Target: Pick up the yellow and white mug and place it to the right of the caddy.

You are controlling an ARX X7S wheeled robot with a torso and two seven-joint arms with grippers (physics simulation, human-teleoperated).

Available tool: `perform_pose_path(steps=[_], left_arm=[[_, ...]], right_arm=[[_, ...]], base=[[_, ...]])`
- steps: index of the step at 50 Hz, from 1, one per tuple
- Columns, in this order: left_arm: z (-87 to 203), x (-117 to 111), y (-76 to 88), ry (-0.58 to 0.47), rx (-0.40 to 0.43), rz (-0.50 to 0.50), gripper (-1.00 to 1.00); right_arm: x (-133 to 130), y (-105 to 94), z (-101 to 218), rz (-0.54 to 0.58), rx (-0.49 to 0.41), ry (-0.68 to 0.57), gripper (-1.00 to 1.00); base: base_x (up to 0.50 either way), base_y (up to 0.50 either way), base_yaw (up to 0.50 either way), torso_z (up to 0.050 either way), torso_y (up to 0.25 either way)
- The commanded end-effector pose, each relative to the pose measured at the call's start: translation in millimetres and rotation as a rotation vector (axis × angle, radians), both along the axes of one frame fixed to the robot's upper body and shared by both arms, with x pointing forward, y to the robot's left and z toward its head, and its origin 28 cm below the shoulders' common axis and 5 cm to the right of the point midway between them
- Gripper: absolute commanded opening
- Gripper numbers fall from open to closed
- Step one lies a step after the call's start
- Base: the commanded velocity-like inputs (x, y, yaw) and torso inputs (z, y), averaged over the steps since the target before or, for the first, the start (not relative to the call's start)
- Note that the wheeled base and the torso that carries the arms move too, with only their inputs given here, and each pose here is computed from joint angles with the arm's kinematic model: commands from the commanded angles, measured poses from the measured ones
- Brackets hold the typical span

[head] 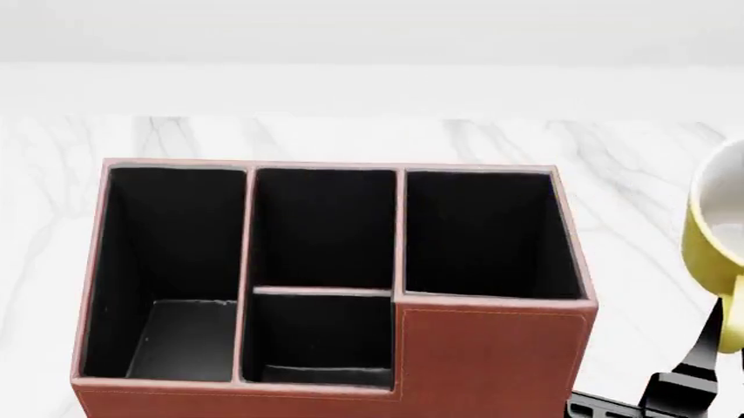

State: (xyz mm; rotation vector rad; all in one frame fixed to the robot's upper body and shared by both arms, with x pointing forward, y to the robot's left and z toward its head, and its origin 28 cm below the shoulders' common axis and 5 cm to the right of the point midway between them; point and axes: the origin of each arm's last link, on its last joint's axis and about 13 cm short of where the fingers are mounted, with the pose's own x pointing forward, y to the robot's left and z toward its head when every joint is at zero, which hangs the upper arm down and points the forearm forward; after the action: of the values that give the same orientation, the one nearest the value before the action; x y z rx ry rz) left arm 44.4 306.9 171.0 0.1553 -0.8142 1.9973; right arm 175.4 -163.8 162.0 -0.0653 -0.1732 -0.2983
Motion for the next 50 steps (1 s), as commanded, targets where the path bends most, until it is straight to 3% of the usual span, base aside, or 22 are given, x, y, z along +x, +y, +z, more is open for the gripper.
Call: perform_pose_path(steps=[1,11,25,50], left_arm=[[-0.6,1.4,-0.8,0.001,0.0,0.0,1.0],[-1.7,9.9,-2.4,0.005,0.002,-0.003,1.0],[-1.5,10.4,-1.9,0.004,0.002,-0.002,1.0],[-1.3,15.9,-1.8,0.009,0.003,-0.004,1.0]], right_arm=[[12.2,-6.5,-16.5,-0.013,0.013,0.051,-1.0],[25.1,-7.8,-39.5,-0.004,-0.023,0.131,-1.0],[43.8,-18.0,-72.9,0.001,0.045,0.237,-1.0],[49.5,-26.8,-105.4,-0.018,0.094,0.342,-1.0]], base=[[0.0,0.0,0.0,0.0,0.0],[0.0,0.0,0.0,0.0,0.001],[0.0,0.0,0.0,0.0,0.001],[0.0,0.0,0.0,0.0,0.0]])
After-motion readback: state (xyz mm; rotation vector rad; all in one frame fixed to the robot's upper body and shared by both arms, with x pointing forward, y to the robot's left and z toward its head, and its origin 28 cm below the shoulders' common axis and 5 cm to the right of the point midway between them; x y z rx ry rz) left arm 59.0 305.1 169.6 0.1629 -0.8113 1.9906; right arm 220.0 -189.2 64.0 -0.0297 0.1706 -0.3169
